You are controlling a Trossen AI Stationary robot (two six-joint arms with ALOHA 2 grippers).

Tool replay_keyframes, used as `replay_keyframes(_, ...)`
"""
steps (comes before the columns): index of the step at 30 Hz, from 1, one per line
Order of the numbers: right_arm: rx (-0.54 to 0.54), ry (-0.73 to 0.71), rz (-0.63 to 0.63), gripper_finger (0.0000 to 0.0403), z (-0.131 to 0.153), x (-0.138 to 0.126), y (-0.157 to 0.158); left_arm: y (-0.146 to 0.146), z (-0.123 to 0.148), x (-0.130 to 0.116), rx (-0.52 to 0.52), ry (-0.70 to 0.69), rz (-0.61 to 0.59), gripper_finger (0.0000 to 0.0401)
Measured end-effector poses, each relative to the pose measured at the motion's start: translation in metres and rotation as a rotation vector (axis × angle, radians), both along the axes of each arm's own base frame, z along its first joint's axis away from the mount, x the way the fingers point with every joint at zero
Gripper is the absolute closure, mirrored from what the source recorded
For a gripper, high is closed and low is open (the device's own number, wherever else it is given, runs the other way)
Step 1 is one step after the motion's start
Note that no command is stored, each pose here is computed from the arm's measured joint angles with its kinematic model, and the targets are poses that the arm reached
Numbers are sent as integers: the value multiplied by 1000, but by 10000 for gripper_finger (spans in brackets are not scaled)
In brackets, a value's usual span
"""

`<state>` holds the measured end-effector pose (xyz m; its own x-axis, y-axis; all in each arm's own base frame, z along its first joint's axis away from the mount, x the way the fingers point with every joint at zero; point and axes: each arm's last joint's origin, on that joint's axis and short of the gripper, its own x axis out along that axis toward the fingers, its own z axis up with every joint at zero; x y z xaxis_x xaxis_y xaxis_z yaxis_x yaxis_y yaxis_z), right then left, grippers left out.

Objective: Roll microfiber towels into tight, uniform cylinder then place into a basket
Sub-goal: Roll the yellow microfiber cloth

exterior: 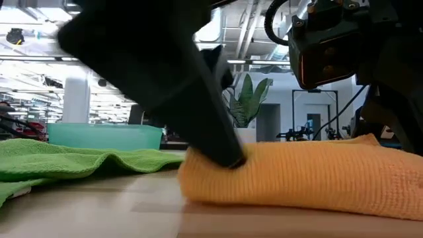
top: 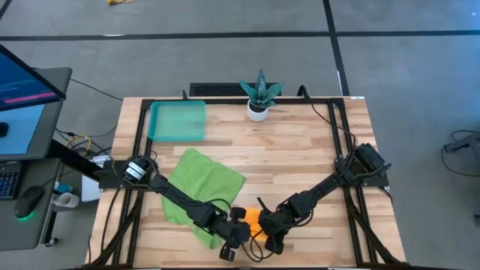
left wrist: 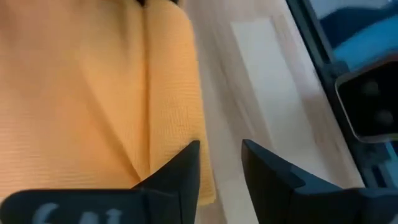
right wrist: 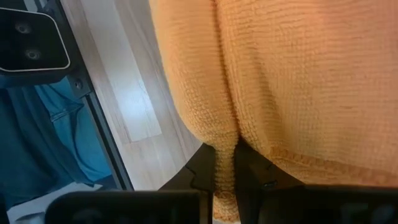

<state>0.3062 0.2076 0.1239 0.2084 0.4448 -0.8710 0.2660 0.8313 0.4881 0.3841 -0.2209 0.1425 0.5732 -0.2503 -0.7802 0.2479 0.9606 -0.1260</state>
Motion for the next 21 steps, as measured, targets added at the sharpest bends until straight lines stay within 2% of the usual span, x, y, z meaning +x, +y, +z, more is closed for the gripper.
replay_keyframes(6,1,2,2,350,0,0,1,2,1,2,11,-22,62,296)
replay_keyframes(12,19,14,8,350,0,0,0,9,-2,0,39,14,169,303)
replay_keyframes(21,31,23,-2,350,0,1,-2,24,-18,10,5,82,210,314)
